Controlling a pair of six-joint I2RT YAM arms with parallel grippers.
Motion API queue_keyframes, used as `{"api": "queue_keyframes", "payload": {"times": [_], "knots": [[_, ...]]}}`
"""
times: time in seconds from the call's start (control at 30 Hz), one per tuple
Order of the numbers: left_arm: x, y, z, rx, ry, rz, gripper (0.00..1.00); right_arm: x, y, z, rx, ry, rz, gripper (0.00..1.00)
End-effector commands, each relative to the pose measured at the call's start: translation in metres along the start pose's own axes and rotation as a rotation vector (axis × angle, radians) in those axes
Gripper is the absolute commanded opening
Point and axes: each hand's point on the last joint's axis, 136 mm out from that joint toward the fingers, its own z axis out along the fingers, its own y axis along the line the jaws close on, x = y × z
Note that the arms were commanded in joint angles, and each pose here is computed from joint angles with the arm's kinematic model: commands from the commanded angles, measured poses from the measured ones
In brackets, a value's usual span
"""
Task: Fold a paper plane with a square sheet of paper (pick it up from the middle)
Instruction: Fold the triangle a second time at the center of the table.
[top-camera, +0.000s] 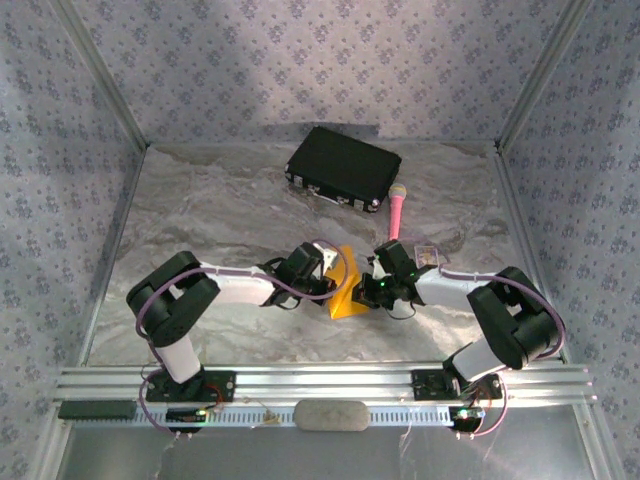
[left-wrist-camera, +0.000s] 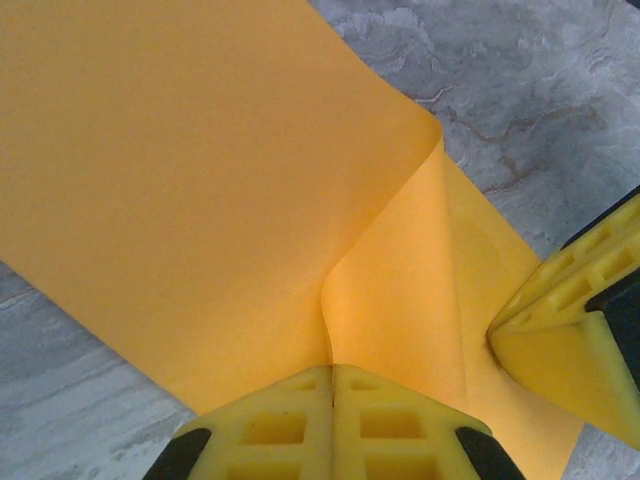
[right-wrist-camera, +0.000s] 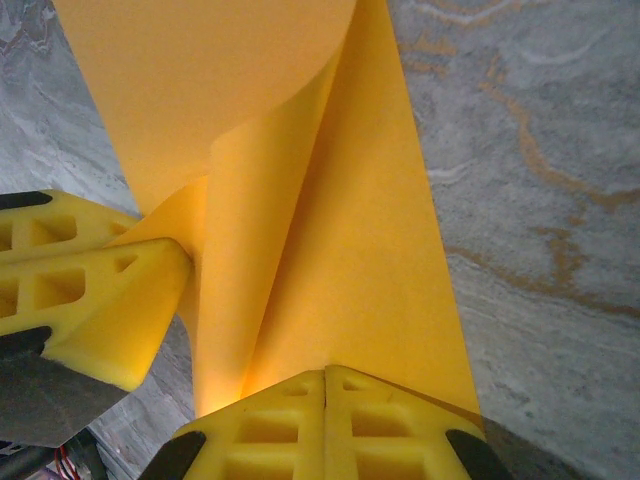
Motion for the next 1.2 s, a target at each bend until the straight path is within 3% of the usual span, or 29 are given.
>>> {"api": "queue_keyframes", "payload": {"times": [0.0,0.83,1.17], "knots": [[-0.011,-0.006,0.004,0.027,-0.015,0.018,0.03,0.007,-0.016,-0.001,0.057,0.013,0.019,0.04],[0.008,0.012,0.007,-0.039,0.022,-0.016,0.0,0.006,-0.016,-0.002,0.058,0.01,0.02,0.05],[-0.001,0.006,0.001,-0.027,0.001,-0.022,0.0,0.005,-0.015,-0.003,0.055,0.007,0.021,0.04]]}}
